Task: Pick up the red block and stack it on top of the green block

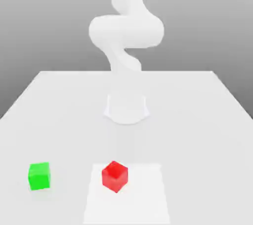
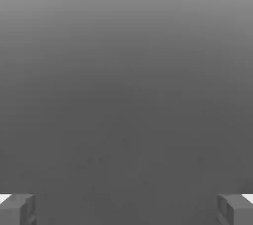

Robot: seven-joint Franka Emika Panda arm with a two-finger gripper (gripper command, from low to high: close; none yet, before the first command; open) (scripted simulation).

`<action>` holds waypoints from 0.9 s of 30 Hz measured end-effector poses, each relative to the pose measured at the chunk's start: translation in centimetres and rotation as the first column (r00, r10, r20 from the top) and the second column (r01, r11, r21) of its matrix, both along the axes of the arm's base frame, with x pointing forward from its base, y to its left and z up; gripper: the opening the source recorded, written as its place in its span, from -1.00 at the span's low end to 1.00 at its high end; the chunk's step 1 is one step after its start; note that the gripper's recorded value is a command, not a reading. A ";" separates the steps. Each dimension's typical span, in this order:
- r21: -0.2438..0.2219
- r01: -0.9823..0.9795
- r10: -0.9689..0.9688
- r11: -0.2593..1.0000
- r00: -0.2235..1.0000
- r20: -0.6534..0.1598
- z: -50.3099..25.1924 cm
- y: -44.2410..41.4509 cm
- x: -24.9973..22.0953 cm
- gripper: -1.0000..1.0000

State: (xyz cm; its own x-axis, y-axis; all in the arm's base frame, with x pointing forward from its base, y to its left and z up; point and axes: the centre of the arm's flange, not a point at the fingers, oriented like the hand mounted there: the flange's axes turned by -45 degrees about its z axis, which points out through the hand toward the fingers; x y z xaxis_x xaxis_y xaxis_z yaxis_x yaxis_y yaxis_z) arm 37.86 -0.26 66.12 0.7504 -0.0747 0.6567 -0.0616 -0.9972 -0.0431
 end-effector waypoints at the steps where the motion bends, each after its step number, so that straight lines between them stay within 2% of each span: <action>1: 0.016 0.025 -0.024 1.000 0.999 -0.039 -2.5 -0.2 1.4 0.00; 6: 0.070 0.160 -0.140 0.985 0.963 -0.229 -14.9 -1.0 5.6 0.00; 10: 0.083 0.277 -0.227 0.957 0.898 -0.376 -24.9 -1.8 6.3 0.00; 14: 0.069 0.392 -0.306 0.917 0.804 -0.509 -34.3 -2.4 4.8 0.00; 18: 0.027 0.502 -0.377 0.864 0.683 -0.626 -42.7 -2.9 1.3 0.00; 25: 0.008 0.532 -0.396 0.847 0.641 -0.658 -50.6 -2.8 0.0 0.00; 26: 0.008 0.532 -0.396 0.847 0.640 -0.658 -51.4 -2.8 0.0 -1.00; 27: 0.008 0.532 -0.396 0.847 0.640 -0.658 -51.4 -2.8 0.0 -1.00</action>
